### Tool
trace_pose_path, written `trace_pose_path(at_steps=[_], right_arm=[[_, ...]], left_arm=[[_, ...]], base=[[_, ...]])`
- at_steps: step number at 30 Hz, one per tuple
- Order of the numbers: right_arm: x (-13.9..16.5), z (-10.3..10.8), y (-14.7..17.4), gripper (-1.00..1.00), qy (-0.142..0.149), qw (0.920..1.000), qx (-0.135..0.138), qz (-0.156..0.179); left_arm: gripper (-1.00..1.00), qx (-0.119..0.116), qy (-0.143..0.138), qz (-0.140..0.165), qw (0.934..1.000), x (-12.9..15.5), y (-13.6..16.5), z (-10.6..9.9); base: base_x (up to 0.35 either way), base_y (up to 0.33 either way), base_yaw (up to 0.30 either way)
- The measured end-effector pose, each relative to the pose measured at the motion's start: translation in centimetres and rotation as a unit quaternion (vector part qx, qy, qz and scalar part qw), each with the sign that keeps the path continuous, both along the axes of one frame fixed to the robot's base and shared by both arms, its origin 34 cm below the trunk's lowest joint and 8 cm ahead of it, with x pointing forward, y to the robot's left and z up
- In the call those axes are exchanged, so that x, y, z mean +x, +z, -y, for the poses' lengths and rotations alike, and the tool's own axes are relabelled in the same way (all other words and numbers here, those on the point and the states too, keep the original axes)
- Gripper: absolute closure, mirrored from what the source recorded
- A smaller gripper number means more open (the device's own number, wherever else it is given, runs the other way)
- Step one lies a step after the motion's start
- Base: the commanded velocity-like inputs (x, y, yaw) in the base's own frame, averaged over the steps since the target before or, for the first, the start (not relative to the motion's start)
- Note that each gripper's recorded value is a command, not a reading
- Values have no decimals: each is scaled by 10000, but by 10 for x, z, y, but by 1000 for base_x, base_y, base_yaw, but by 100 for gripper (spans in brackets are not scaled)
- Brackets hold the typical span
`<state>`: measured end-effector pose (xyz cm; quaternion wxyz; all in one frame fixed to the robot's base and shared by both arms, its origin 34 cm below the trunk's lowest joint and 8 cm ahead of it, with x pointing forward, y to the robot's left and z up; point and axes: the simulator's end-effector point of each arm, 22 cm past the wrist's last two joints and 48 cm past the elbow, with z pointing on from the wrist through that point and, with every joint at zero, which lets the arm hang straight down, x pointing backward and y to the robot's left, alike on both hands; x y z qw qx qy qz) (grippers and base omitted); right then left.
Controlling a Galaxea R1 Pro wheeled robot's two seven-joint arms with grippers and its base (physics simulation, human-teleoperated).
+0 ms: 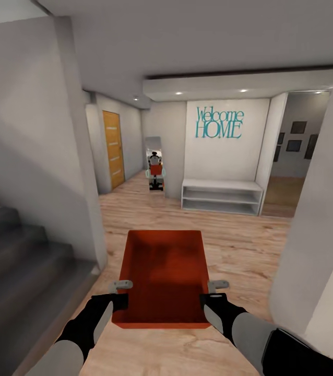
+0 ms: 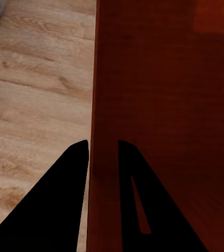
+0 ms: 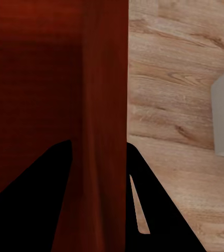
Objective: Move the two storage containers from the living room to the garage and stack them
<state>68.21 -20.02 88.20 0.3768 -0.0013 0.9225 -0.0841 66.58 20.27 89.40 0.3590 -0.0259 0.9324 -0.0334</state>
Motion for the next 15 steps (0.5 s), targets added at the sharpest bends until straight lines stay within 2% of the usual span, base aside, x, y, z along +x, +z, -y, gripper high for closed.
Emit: trace_pose_path(at_steps=[15], right_arm=[[0, 0, 0, 100, 1, 10000, 0, -1]], left_arm=[[100, 1, -1, -1, 10000, 0, 0, 0]], base=[[322, 0, 0]])
